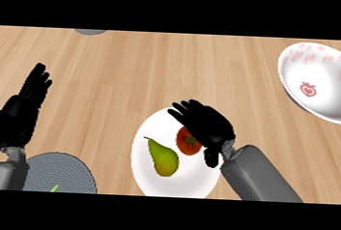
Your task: Pick the tomato from the plate and place it in the bowl
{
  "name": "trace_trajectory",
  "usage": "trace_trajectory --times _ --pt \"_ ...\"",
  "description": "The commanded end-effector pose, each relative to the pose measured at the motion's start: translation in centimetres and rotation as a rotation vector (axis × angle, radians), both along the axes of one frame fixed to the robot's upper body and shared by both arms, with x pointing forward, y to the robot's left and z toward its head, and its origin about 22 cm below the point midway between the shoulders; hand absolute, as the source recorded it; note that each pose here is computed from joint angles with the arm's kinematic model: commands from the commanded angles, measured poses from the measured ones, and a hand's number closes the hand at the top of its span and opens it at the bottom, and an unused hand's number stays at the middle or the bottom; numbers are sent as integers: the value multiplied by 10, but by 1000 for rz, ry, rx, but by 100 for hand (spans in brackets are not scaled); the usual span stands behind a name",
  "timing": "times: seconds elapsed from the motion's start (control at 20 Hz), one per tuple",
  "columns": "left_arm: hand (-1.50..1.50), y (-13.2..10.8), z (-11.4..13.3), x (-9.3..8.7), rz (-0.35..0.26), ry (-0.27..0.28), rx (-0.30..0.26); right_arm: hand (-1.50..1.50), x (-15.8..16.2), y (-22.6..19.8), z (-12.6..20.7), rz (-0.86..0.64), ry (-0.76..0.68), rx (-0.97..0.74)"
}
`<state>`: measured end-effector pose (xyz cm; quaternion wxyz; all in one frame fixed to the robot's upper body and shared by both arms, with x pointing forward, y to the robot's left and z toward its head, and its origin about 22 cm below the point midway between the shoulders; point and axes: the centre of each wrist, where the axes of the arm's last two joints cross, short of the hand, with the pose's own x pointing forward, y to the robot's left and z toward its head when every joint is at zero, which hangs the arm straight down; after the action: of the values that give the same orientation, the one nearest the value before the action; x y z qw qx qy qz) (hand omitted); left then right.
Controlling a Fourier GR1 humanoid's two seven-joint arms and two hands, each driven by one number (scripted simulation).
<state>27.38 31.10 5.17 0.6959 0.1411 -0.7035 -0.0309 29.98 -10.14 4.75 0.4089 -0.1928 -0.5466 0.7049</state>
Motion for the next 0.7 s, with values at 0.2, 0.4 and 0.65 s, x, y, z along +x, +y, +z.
trace_trajectory --times 0.2,0.4,0.65 --pt "0 -2 -3 4 3 -9 0 150 17 29 -15 37 101 -12" --pt "0 -16 9 0 27 -6 0 150 14 3 -21 90 48 20" --pt "0 2 11 0 10 9 8 150 17 17 -46 96 37 47"
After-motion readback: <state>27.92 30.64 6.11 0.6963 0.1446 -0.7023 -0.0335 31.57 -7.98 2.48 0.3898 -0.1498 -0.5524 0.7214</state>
